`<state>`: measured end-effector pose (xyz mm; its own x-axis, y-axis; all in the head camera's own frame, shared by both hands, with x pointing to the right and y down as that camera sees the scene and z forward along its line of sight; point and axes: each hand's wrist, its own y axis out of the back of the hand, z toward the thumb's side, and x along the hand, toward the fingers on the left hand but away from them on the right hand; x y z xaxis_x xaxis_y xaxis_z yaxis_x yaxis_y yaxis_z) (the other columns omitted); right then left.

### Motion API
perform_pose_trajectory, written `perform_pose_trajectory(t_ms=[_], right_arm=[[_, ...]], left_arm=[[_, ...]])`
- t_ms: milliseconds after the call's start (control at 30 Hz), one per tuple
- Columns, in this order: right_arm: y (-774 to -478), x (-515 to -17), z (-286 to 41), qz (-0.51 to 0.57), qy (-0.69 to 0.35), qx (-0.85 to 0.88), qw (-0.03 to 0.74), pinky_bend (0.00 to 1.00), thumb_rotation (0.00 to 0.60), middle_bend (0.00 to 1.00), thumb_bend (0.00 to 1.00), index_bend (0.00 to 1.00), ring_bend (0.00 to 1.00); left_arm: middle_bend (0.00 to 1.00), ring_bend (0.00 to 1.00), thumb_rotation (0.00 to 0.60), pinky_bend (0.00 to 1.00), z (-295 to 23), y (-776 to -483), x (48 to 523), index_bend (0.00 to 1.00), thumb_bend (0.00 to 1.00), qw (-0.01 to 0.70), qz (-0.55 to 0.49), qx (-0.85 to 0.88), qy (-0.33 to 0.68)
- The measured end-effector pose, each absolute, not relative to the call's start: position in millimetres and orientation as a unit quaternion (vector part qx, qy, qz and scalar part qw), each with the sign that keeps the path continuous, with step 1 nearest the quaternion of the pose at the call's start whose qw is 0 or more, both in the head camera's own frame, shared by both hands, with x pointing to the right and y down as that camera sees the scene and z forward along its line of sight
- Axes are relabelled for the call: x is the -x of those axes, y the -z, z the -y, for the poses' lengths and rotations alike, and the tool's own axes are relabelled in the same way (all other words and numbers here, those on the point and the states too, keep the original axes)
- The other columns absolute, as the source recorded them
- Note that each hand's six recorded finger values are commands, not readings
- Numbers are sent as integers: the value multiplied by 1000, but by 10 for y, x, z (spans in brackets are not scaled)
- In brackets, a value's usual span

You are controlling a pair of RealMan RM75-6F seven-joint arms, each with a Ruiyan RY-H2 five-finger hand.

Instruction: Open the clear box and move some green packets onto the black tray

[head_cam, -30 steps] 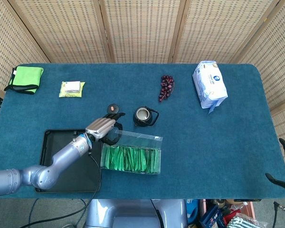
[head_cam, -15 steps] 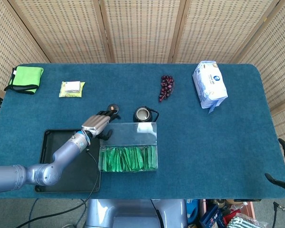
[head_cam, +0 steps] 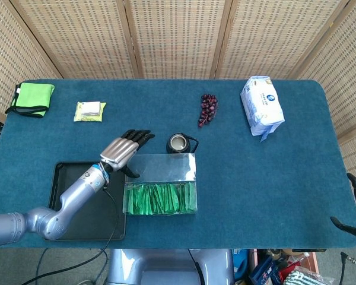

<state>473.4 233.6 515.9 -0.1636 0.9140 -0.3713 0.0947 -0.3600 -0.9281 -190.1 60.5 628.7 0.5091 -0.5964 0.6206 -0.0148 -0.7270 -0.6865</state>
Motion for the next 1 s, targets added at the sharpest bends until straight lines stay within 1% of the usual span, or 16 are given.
perform_pose_trajectory(t_ms=[33,133,233,433,633,833,900,1000], right_arm=[[-5161,-4736,-2336,456,-612,553,335,0,600,0,5,0,0],[-5168,-4739,-2334,455,-613,553,334,0,600,0,5,0,0],[-5173,-4745,-2330,455,-614,552,333,0,600,0,5,0,0],[-5174,-4764,-2327,457,-616,549,331,0,600,0,6,0,0],[-5173,-4779,-2324,458,-616,549,329,0,600,0,5,0,0],[-5168,-4792,-2322,460,-616,549,329,0,600,0,5,0,0],[-5166,-4793,-2323,460,-616,549,328,0,600,0,6,0,0],[-5164,-4799,-2324,461,-616,549,328,0,600,0,5,0,0]], left_arm=[[0,0,600,0,-622,-6273,1893,151,72,326,-184,809,452],[0,0,600,0,-682,-6225,1860,247,72,355,-172,812,431],[0,0,600,0,-757,-6178,1810,285,73,382,-158,815,407],[0,0,600,0,-988,-6148,1724,338,72,420,-109,822,368],[0,0,600,0,-1180,-6223,1655,421,73,428,-83,830,348],[0,0,600,0,-1307,-6344,1621,438,73,448,-67,827,333],[0,0,600,0,-1338,-6389,1601,440,91,452,-65,826,331],[0,0,600,0,-1370,-6425,1575,445,152,458,-64,824,327]])
